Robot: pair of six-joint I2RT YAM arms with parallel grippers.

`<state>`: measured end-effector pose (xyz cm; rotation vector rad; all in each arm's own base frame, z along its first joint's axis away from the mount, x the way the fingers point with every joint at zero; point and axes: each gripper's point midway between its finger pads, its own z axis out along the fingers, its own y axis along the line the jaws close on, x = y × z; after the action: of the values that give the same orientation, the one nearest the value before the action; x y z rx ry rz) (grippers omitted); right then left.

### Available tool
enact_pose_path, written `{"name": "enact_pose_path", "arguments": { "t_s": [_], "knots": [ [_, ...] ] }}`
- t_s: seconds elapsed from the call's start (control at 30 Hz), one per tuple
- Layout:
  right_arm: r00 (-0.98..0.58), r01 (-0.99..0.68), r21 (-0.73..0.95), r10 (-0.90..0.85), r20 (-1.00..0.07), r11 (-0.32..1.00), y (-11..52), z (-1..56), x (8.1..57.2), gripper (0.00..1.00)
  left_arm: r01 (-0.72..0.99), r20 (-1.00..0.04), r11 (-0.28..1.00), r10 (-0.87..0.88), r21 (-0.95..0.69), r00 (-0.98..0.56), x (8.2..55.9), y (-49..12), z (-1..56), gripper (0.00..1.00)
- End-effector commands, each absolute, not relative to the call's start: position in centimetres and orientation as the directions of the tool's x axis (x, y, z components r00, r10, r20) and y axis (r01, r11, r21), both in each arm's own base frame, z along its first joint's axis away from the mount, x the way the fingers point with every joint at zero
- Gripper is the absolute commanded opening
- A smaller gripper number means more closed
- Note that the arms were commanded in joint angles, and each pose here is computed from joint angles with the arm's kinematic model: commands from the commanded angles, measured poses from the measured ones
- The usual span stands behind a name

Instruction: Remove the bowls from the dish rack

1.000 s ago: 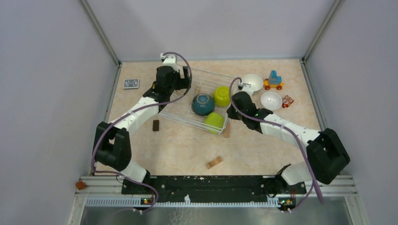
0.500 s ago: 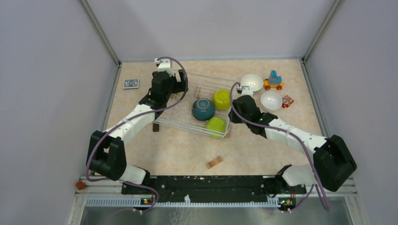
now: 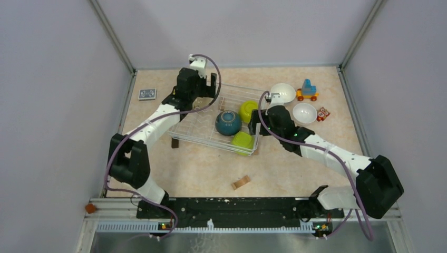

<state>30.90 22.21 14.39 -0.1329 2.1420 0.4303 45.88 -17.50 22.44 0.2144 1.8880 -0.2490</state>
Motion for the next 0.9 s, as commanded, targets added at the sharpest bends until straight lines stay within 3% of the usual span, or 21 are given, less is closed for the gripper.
{"name": "enact_pose_path", "arguments": {
  "t_s": [0.0, 0.17, 0.43, 0.6, 0.87],
  "knots": [
    [-0.489, -0.219, 0.296, 0.158, -0.858, 0.93, 21.9, 18.2, 32.3, 0.89, 0.307, -0.918, 0.944, 0.226, 0.123, -0.327, 48.5, -17.3, 23.2, 0.99],
    [-0.489, -0.214, 0.293, 0.158, -0.858, 0.932, 21.8, 18.0, 32.3, 0.92, 0.279, -0.843, 0.942, 0.299, 0.186, -0.447, 50.3, -16.7, 21.1, 0.99],
    [-0.51, -0.161, 0.287, 0.17, -0.844, 0.944, 21.6, 16.8, 32.9, 0.92, 0.308, -0.794, 0.936, 0.317, 0.172, -0.518, 49.2, -17.4, 18.8, 0.99],
    [-0.524, -0.152, 0.292, 0.173, -0.834, 0.944, 21.9, 16.5, 33.1, 0.92, 0.218, -0.745, 0.921, 0.389, 0.323, -0.542, 48.3, -17.2, 16.7, 0.99],
    [-0.534, -0.136, 0.274, 0.163, -0.83, 0.952, 21.7, 15.6, 33.3, 0.92, 0.162, -0.694, 0.902, 0.414, 0.4, -0.589, 48.8, -15.6, 14.6, 0.99]
  ]
}}
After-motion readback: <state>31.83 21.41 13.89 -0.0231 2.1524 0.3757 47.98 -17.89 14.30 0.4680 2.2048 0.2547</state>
